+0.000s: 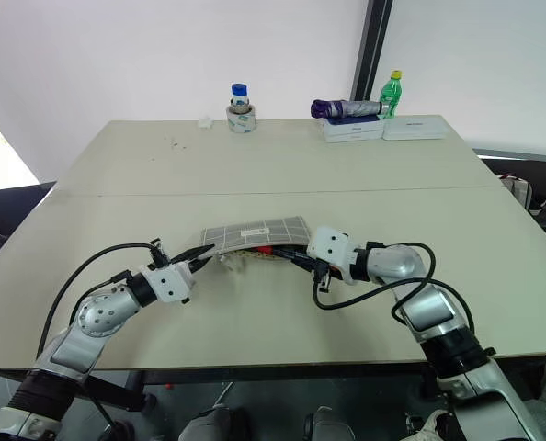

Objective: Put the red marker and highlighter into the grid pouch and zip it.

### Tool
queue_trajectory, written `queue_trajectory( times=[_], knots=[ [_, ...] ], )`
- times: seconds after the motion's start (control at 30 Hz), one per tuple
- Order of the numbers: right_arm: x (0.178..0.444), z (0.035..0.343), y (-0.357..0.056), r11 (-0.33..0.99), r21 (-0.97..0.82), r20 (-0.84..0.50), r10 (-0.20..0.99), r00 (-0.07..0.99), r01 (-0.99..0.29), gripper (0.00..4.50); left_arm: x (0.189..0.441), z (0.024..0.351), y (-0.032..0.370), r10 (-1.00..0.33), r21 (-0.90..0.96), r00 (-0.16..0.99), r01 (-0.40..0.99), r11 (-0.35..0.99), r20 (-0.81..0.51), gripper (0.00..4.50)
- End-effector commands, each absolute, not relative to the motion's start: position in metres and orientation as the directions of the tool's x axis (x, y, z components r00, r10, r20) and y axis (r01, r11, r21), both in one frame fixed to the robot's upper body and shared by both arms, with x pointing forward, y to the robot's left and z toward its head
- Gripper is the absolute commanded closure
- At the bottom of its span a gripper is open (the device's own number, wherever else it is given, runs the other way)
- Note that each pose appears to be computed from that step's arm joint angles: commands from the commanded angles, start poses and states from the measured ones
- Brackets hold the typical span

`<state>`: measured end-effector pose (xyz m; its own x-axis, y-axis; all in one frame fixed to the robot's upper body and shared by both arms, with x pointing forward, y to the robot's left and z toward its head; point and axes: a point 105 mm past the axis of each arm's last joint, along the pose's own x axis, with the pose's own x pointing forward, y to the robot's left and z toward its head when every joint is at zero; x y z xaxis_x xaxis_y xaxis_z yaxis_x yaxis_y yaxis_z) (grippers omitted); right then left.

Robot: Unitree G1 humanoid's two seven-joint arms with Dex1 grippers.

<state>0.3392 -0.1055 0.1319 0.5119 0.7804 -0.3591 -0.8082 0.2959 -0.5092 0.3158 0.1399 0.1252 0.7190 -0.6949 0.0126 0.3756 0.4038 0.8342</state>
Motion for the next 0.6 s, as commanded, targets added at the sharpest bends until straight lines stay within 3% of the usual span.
queue_trajectory(
  times=[0.03,0.23,0.37,0.57,0.6],
  knots=[
    [0.346,0.144,-0.083,0.238,-0.606,-0.328,0.794,0.511,-0.759,4.09,0.309,0.144,0.124,-0.747,0.847,0.661,0.355,0.396,0.072,4.5],
    [0.344,0.136,-0.064,0.094,-0.693,-0.364,0.81,0.46,-0.715,4.09,0.307,0.141,0.118,-0.766,0.848,0.641,0.381,0.37,0.047,4.5],
    [0.349,0.136,-0.069,0.103,-0.663,-0.377,0.81,0.45,-0.742,4.09,0.306,0.141,0.12,-0.761,0.84,0.647,0.386,0.381,0.048,4.5],
    [0.348,0.149,-0.081,0.186,-0.625,-0.317,0.827,0.465,-0.758,1.2,0.311,0.141,0.13,-0.722,0.812,0.69,0.386,0.438,0.061,4.5],
    [0.345,0.154,-0.084,0.208,-0.6,-0.295,0.84,0.456,-0.772,1.2,0.312,0.14,0.131,-0.715,0.81,0.696,0.386,0.442,0.058,4.5]
  ],
)
